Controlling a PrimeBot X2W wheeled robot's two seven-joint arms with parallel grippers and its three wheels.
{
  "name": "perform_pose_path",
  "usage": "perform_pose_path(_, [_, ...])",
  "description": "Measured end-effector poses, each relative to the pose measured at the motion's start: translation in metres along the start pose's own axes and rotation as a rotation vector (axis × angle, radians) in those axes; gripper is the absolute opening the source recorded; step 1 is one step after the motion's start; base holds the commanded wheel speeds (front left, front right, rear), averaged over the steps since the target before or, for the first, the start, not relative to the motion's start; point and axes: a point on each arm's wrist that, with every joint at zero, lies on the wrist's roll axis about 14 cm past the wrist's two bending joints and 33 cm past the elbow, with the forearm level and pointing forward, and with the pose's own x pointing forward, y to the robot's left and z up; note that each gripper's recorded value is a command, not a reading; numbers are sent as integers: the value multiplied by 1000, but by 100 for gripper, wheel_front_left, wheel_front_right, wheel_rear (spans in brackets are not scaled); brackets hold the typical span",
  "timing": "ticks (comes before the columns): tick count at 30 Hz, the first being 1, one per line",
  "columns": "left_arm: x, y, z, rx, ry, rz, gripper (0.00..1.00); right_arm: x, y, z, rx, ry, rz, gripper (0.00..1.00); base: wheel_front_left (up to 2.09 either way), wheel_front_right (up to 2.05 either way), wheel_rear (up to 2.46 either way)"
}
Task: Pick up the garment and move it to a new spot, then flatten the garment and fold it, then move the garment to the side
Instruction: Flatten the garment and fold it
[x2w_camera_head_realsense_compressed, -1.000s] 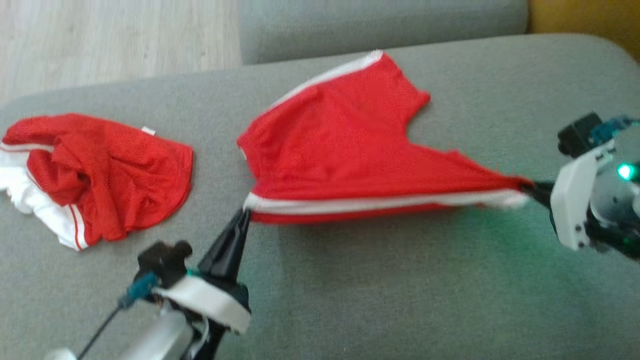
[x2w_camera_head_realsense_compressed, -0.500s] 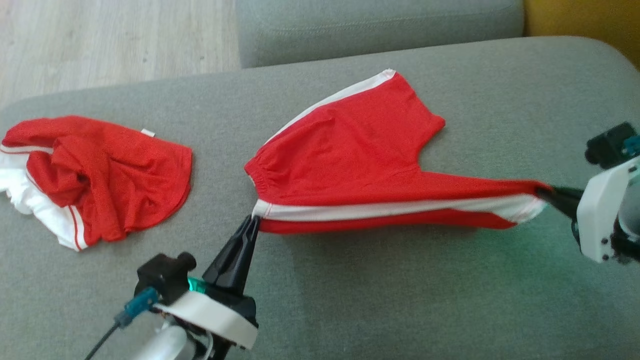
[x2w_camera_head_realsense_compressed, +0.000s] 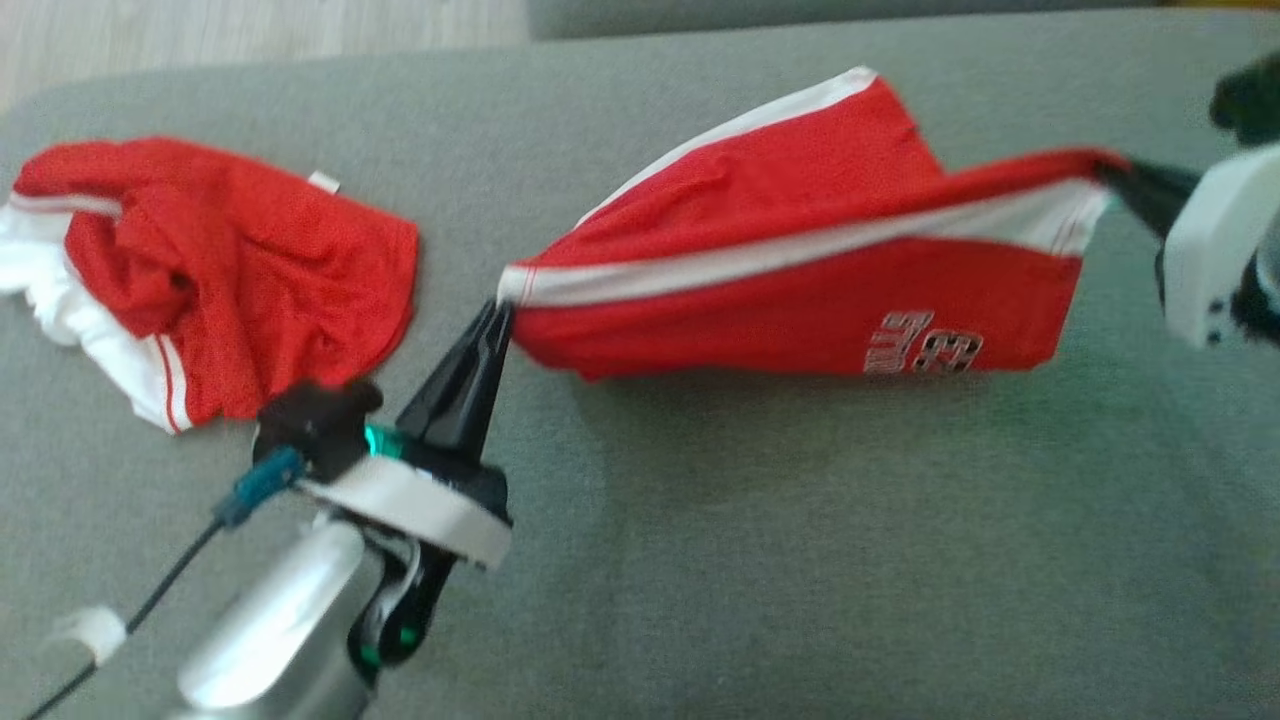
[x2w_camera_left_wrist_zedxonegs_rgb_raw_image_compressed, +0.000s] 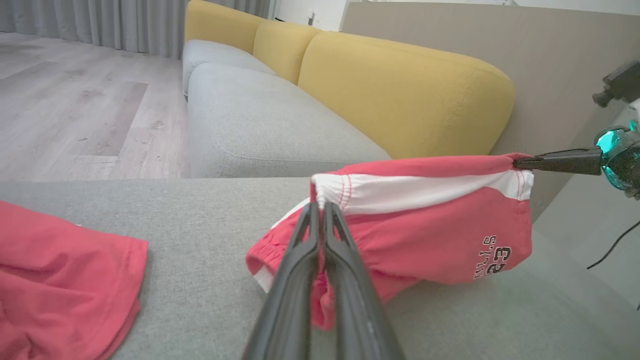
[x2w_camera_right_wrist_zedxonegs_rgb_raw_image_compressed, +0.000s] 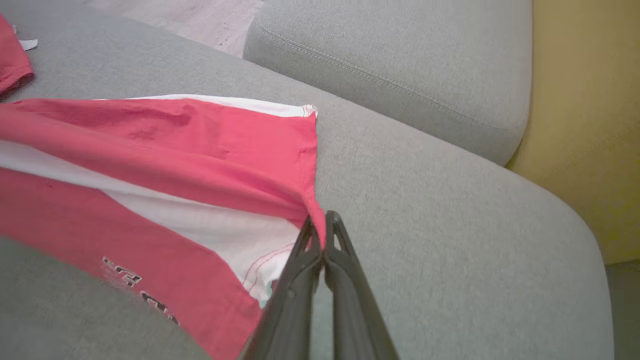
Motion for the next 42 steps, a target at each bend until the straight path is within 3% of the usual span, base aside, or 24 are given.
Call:
perform_pose_path(11, [51, 38, -5, 38, 41, 14, 0, 86, -11, 39, -103, 42, -6, 0, 0, 0, 0])
perform_pose_path(20, [66, 67, -33, 40, 108, 61, 0, 149, 1, 29, -150, 104, 27, 0, 0, 0, 0])
perform_pose_path(28, [75, 78, -42, 41, 123, 72, 0, 174, -4, 30, -147, 99, 17, 0, 0, 0, 0])
perform_pose_path(29, [76, 79, -44, 42, 128, 71, 0, 176, -4, 32, -144, 88, 15, 71, 0, 0, 0])
perform_pose_path(30, [77, 80, -45, 43, 133, 73, 41, 177, -5, 32, -139, 80, 12, 100, 0, 0, 0])
perform_pose_path(31, [77, 80, -45, 45, 131, 73, 100, 178, -6, 33, -144, 73, 5, 100, 0, 0, 0])
perform_pose_path(37, [76, 84, -43, 54, 125, 86, 100, 175, -12, 43, -129, -2, -23, 100, 0, 0, 0])
perform_pose_path(42, [76, 86, -16, 66, 46, 117, 100, 156, -16, 78, -96, -191, -49, 100, 0, 0, 0])
